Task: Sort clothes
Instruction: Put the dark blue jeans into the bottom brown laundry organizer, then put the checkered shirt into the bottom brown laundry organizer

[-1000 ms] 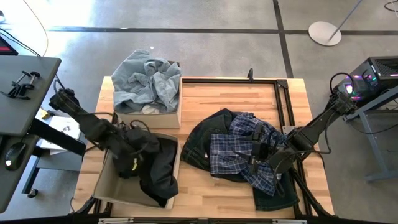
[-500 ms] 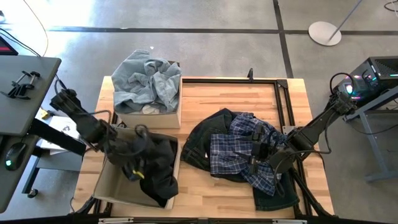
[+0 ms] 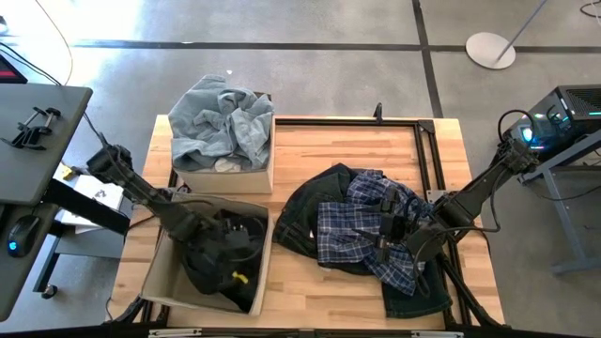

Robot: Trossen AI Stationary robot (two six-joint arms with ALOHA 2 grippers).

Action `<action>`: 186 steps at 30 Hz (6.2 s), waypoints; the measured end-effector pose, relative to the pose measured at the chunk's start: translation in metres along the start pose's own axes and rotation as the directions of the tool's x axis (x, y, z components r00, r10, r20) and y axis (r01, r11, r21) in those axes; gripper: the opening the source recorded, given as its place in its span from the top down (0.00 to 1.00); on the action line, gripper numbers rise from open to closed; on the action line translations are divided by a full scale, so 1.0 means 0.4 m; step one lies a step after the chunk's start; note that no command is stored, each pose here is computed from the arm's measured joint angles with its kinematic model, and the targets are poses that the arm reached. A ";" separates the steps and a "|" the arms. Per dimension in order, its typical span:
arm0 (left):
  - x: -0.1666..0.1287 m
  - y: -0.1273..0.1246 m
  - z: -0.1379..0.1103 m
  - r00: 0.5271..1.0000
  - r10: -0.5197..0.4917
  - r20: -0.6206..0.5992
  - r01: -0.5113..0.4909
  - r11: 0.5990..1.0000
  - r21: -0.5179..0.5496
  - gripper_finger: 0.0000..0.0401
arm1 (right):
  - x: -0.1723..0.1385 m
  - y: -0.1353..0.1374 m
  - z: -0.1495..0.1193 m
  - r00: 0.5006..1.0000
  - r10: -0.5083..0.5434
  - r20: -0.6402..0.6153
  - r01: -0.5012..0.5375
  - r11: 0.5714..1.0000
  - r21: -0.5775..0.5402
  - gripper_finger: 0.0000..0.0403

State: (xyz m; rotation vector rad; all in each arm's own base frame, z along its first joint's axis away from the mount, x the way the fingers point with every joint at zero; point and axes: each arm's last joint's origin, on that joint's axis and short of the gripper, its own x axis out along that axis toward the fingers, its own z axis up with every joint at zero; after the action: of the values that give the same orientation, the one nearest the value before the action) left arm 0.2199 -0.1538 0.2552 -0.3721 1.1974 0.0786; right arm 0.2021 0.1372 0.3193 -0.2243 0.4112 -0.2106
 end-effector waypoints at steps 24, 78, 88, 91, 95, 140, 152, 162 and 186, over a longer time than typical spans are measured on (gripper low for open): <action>-0.088 0.204 -0.044 0.873 0.433 -0.224 -0.471 0.868 -0.157 0.52 | 0.000 -0.001 -0.003 1.000 0.002 -0.011 -0.002 1.000 -0.004 0.45; -0.057 0.011 0.043 0.520 0.298 0.800 -0.466 0.884 -0.026 0.23 | 0.123 -0.049 -0.254 0.776 -0.139 -0.616 0.190 0.982 0.018 0.47; -0.001 0.000 0.059 0.573 0.279 0.771 -0.512 0.856 0.070 0.23 | 0.182 -0.098 -0.457 0.822 0.030 -0.569 0.174 0.938 0.301 0.51; -0.004 0.004 0.060 0.531 0.322 0.784 -0.552 0.834 0.031 0.23 | 0.195 -0.091 -0.485 0.894 0.068 -0.444 0.114 0.922 0.371 0.60; -0.005 0.008 0.061 0.509 0.346 0.788 -0.576 0.818 0.012 0.23 | 0.196 -0.093 -0.487 0.922 0.038 -0.384 0.115 0.924 0.366 0.86; 0.083 0.084 0.364 0.226 -0.009 0.974 -0.699 0.695 0.169 0.23 | 0.172 -0.104 0.003 0.934 0.194 0.300 -0.179 0.981 -0.077 0.99; 0.123 0.114 0.374 0.340 -0.008 0.940 -0.532 0.823 0.200 0.23 | 0.167 -0.100 0.013 0.910 0.236 0.340 -0.203 0.970 -0.132 0.99; 0.140 0.168 0.395 0.424 -0.045 0.905 -0.360 0.908 0.214 0.24 | 0.164 -0.112 0.022 0.930 0.100 0.353 -0.072 0.993 -0.089 0.99; 0.129 0.188 0.414 0.418 -0.304 0.856 -0.208 0.885 0.416 0.98 | 0.116 -0.138 -0.001 0.965 0.185 0.187 -0.201 0.977 0.070 0.65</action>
State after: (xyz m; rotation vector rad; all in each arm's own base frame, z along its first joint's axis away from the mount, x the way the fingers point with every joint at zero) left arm 0.3677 -0.0371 0.2414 0.1097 0.0400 -0.0672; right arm 0.2347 0.0729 0.3159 -0.1141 0.2411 -0.0155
